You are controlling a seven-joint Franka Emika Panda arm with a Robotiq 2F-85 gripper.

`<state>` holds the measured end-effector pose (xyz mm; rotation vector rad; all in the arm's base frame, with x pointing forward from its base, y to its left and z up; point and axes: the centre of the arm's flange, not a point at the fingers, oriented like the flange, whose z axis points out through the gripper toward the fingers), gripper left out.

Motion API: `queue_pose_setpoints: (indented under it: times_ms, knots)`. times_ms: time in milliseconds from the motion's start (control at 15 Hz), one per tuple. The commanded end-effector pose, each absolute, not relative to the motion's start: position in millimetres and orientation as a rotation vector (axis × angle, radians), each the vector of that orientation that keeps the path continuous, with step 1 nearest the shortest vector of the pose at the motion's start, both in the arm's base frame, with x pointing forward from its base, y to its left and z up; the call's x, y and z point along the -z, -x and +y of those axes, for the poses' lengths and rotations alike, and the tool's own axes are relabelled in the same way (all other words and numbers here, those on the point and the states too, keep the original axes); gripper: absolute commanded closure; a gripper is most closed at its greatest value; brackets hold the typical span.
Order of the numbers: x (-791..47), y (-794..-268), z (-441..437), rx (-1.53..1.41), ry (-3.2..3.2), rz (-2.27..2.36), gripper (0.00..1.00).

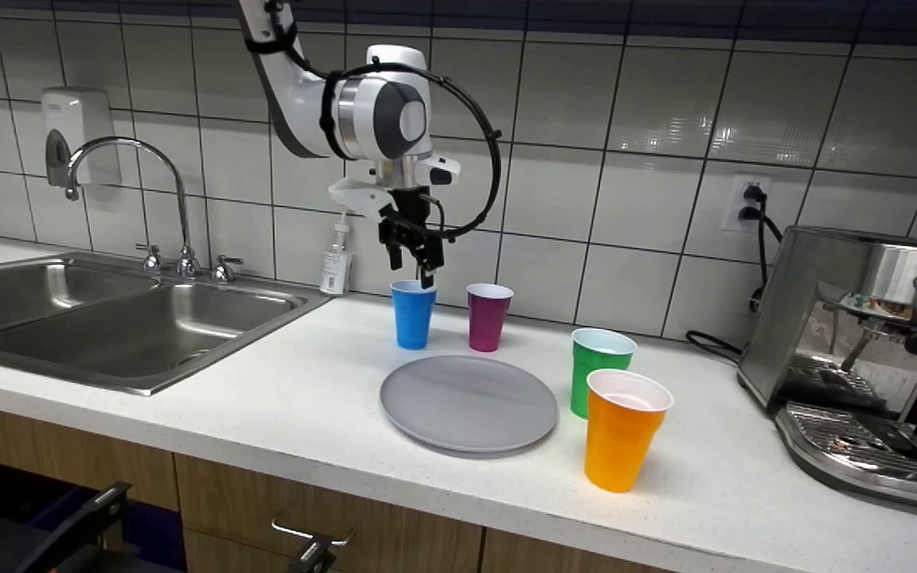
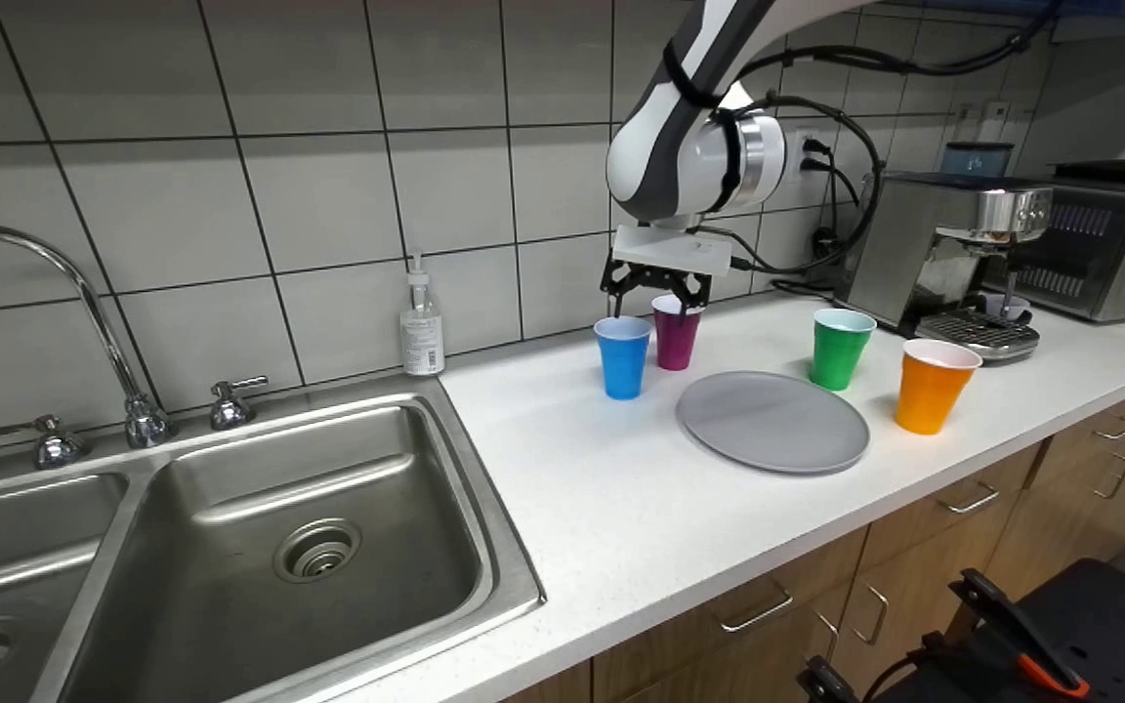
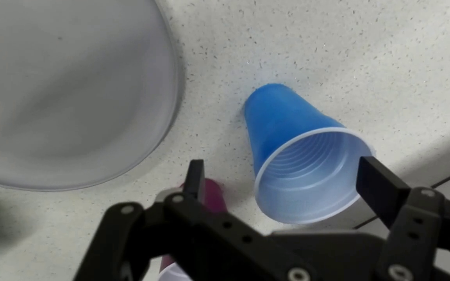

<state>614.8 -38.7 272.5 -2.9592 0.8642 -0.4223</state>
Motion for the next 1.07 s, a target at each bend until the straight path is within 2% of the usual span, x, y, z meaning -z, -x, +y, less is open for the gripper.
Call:
queue_pose_setpoints:
  times_ms: [0, 1000]
  knots:
    - [-268.5, -637.7, -35.3, 0.409, 2.963, 0.937, 0.0]
    - [-237.8, -660.6, -45.5, 0.357, 2.969, 1.06, 0.0]
